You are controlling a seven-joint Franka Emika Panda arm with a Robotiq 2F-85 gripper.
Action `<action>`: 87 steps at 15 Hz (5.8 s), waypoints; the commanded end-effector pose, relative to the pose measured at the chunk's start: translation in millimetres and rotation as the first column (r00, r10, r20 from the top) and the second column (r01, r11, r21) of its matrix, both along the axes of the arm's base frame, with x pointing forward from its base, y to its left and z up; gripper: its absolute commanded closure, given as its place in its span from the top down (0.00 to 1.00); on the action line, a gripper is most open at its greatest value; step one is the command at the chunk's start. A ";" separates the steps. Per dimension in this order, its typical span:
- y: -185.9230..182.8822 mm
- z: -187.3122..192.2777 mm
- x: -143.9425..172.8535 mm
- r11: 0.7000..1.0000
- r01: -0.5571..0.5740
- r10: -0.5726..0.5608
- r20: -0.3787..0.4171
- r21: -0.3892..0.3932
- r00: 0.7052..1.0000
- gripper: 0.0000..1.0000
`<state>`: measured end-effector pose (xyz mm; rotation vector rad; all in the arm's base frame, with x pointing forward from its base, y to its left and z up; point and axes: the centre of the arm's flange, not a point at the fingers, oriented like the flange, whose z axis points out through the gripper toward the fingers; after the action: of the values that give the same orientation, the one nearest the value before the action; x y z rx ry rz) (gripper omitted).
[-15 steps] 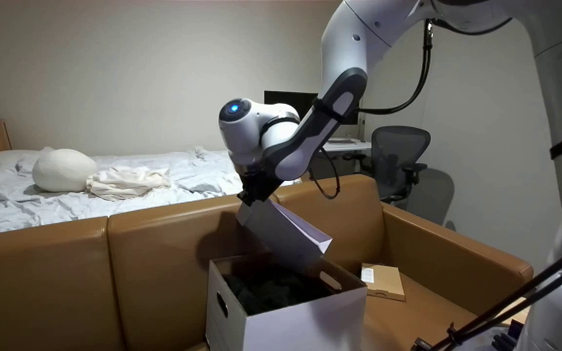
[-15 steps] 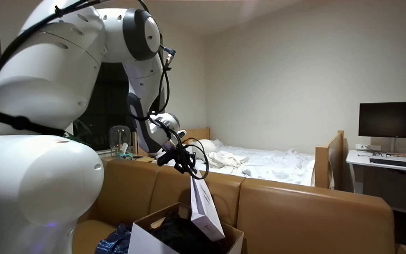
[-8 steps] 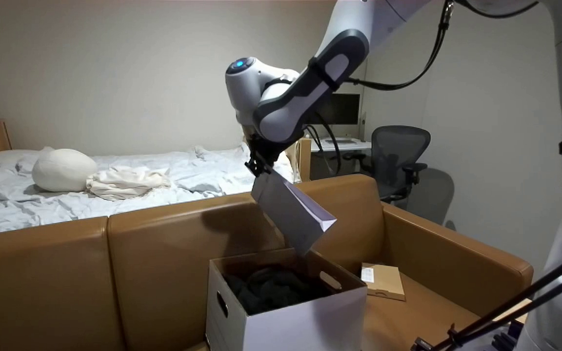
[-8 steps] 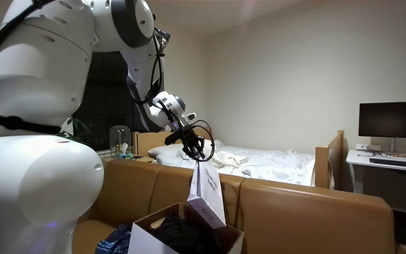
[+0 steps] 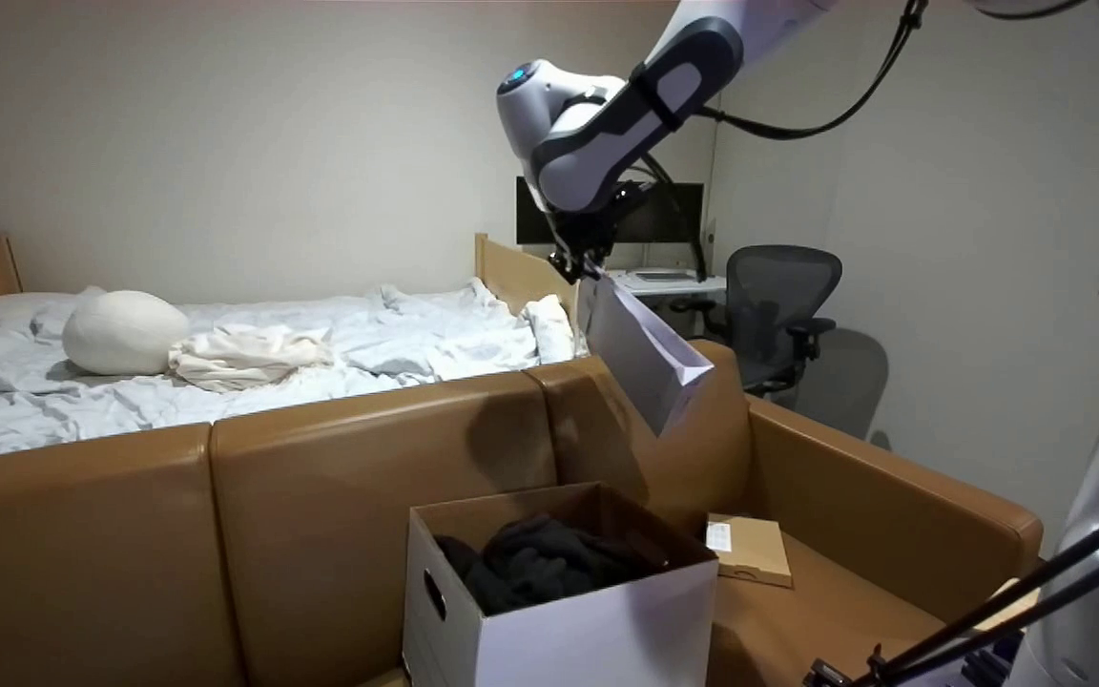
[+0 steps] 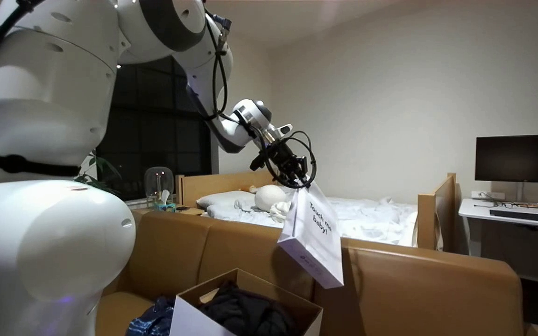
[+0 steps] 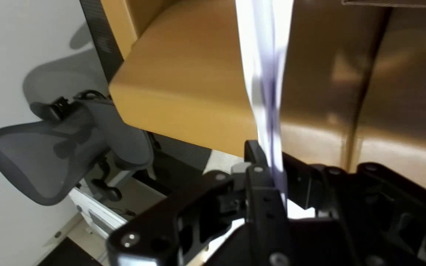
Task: Pick up the cloth and two books from the box and put them on the sofa
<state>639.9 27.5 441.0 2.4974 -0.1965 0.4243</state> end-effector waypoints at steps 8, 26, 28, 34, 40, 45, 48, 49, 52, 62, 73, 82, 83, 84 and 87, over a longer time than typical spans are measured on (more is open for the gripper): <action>-242.6 34.3 -69.9 0.898 0.441 -0.441 -0.020 0.005 0.897 0.01; -232.5 -172.3 -131.4 0.867 0.391 -0.297 0.310 -0.309 0.903 0.01; -225.4 -203.7 -131.4 0.864 0.339 -0.202 0.360 -0.372 0.911 0.01; -263.6 -286.2 -153.1 0.766 0.392 -0.119 0.487 -0.510 0.866 0.01; -264.2 -327.2 -165.3 0.740 0.511 -0.238 0.539 -0.438 0.808 0.01; -233.5 -307.3 -129.5 0.762 0.590 -0.344 0.605 -0.268 0.718 0.01; -215.0 -306.1 -105.7 0.779 0.596 -0.364 0.633 -0.197 0.684 0.01; -214.4 -308.9 -99.4 0.782 0.592 -0.357 0.638 -0.195 0.682 0.01; -218.7 -320.2 -86.6 0.778 0.592 -0.342 0.648 -0.210 0.680 0.01; -232.0 -367.8 -68.9 0.765 0.606 -0.345 0.656 -0.218 0.671 0.01; -229.8 -382.9 -62.0 0.771 0.593 -0.316 0.671 -0.230 0.671 0.47; -212.6 -342.3 -43.5 0.795 0.559 -0.248 0.716 -0.233 0.652 0.99; -209.6 -332.1 -39.4 0.800 0.554 -0.237 0.727 -0.230 0.645 1.00; -205.8 -317.2 -34.8 0.805 0.550 -0.229 0.740 -0.221 0.632 1.00; -191.8 -267.8 -20.7 0.822 0.535 -0.203 0.775 -0.197 0.598 1.00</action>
<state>623.3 -176.2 121.7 1.6766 -0.8499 1.0559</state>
